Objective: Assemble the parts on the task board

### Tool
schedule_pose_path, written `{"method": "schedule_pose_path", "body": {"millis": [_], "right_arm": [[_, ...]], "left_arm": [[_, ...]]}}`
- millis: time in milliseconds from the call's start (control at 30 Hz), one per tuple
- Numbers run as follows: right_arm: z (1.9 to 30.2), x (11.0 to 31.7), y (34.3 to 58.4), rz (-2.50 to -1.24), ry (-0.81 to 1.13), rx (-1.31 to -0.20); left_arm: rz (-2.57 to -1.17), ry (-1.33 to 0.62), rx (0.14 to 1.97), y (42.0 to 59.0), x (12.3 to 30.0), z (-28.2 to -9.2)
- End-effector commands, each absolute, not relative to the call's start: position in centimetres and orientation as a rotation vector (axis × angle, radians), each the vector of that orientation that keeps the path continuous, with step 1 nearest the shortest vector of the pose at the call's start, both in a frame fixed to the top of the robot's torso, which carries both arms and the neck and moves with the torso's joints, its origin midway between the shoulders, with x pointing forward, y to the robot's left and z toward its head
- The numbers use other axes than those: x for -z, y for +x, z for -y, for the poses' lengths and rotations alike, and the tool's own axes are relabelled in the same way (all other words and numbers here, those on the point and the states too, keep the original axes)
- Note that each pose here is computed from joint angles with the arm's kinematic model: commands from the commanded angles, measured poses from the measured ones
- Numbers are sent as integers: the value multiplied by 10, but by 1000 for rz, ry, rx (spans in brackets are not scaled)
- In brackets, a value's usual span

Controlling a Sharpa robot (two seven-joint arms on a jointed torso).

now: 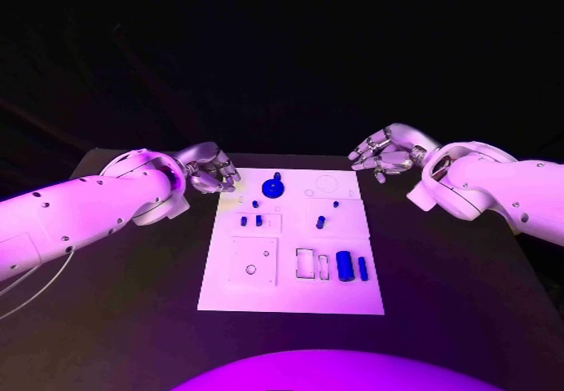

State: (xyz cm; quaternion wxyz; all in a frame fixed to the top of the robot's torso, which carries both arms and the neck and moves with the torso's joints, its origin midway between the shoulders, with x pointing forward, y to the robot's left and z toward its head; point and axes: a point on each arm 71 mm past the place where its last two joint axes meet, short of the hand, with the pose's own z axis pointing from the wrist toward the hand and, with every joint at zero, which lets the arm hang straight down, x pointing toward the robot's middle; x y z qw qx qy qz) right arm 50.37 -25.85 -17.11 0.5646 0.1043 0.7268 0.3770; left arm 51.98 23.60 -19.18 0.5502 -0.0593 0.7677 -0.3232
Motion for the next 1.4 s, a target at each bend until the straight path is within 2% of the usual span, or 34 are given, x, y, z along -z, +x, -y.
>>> {"method": "schedule_pose_path", "body": {"millis": [33,133,233,533,1400], "right_arm": [[248,171,498,-1707,-76,-716],[237,172,494,-1698,-239,-622],[228,175,491,-1694,-335,-558],[212,187,484,-1689,-488,-428],[186,227,485,-1701,-499,-440]], "left_arm": [[-1702,-553,1106,516,182,-239],[-1660,-784,1262,508,180,-245],[-1631,-904,1356,502,179,-246],[-1593,-1030,1476,489,176,-245],[-1596,-1060,1526,480,173,-241]]}}
